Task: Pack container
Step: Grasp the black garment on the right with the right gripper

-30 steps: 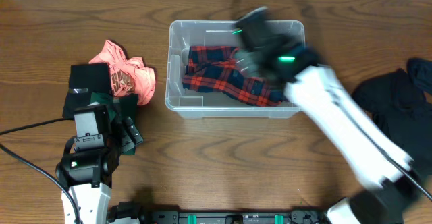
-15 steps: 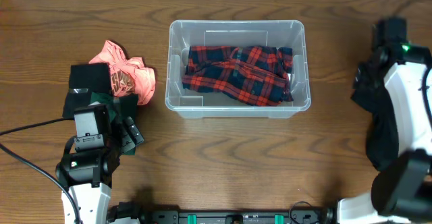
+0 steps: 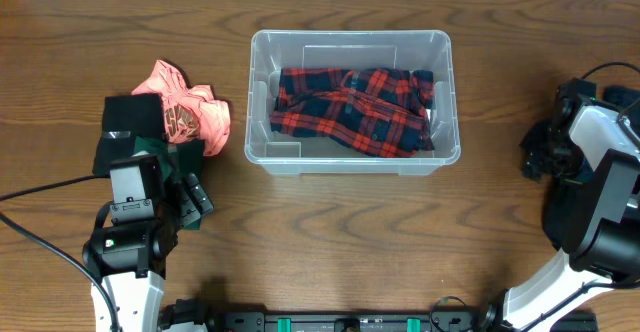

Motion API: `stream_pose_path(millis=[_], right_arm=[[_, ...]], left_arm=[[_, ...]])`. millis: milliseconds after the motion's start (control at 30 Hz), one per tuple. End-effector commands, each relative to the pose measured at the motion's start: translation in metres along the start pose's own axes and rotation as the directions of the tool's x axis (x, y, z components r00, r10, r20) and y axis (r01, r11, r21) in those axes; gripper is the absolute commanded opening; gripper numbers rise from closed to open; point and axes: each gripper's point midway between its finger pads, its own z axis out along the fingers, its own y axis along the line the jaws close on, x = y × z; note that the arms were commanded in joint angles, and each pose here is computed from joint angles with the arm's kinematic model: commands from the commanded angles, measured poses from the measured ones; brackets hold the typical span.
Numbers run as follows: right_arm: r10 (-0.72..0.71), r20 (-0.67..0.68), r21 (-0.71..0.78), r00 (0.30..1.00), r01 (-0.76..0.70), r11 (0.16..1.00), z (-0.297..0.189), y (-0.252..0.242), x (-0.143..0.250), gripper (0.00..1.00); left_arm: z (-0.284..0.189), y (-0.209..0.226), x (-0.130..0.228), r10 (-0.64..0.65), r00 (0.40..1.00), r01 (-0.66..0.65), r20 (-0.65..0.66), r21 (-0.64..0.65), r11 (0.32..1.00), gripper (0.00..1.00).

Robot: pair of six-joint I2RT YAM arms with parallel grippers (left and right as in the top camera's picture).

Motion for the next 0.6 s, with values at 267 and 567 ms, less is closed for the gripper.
stream_pose_path(millis=[267, 567], right_arm=[[0.042, -0.018, -0.028, 0.999, -0.043, 0.999, 0.007, 0.001, -0.002, 0.01], [0.11, 0.278, -0.252, 0.954, -0.038, 0.967, -0.143, -0.002, -0.044, 0.01]], left_arm=[[-0.005, -0.001, -0.006, -0.011, 1.0, 0.011, 0.014, 0.005, 1.0, 0.98], [-0.005, -0.001, -0.006, -0.011, 1.0, 0.011, 0.014, 0.005, 1.0, 0.98]])
